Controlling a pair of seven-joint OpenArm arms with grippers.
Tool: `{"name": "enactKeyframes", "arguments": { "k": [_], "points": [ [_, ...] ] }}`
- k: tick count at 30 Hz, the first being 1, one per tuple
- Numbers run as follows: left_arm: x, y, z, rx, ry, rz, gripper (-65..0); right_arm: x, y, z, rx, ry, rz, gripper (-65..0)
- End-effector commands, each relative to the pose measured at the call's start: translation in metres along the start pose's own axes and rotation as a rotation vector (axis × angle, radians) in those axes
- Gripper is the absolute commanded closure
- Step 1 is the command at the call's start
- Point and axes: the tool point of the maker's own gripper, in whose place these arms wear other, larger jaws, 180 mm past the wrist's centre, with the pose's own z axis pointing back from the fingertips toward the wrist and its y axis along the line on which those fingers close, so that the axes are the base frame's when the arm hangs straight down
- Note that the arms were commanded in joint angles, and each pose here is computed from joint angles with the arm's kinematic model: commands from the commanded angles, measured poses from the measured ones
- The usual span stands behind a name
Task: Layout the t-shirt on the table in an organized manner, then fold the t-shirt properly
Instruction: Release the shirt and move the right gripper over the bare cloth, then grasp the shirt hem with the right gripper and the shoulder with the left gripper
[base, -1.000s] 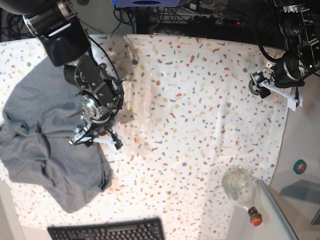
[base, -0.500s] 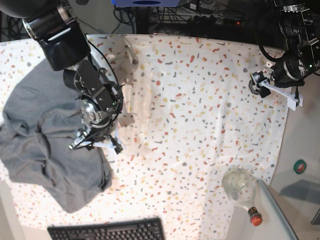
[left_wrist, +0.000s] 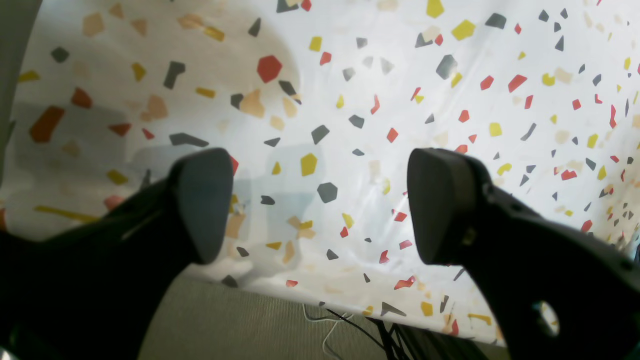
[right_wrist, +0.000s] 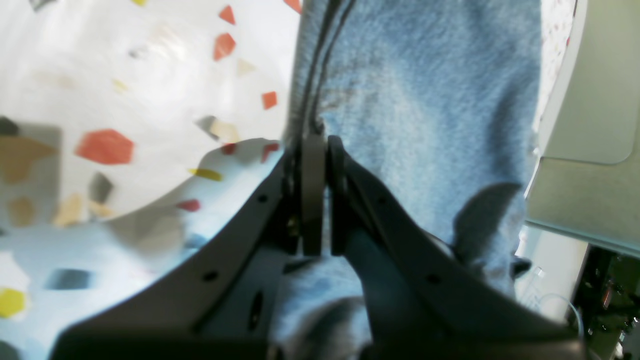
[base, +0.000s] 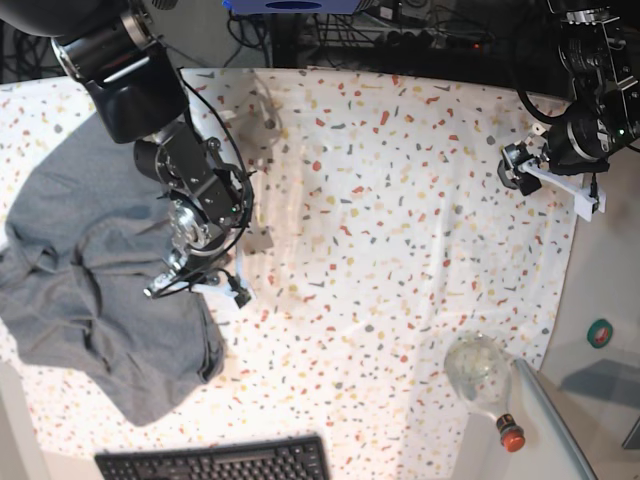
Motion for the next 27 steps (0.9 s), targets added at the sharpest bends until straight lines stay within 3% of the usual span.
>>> {"name": "enactKeyframes", "arguments": {
  "k": [1, 11, 14, 23, 27],
  "points": [
    [0.011, 0.002, 0.005, 0.003, -0.032, -0.015, -52.3, 0.023, -0.012, 0.001, -0.032, -0.051, -0.014, 0.0],
    [0.012, 0.002, 0.005, 0.004, -0.033, -0.016, -52.5, 0.047, -0.003, 0.017, -0.019, -0.111, -0.046, 0.0],
    [0.013, 0.002, 0.005, 0.003, -0.036, -0.017, -52.5, 0.071, 0.002, 0.039, -0.012, -0.2, -0.07, 0.0],
    [0.018, -0.001, 0.007, -0.002, -0.049, -0.023, -52.5, 0.161, 0.055, 0.122, 0.071, -0.459, 0.049, 0.0],
    [0.017, -0.001, 0.007, -0.004, -0.047, -0.021, -52.5, 0.18, 0.075, 0.139, 0.101, -0.519, 0.095, 0.0]
  ]
}}
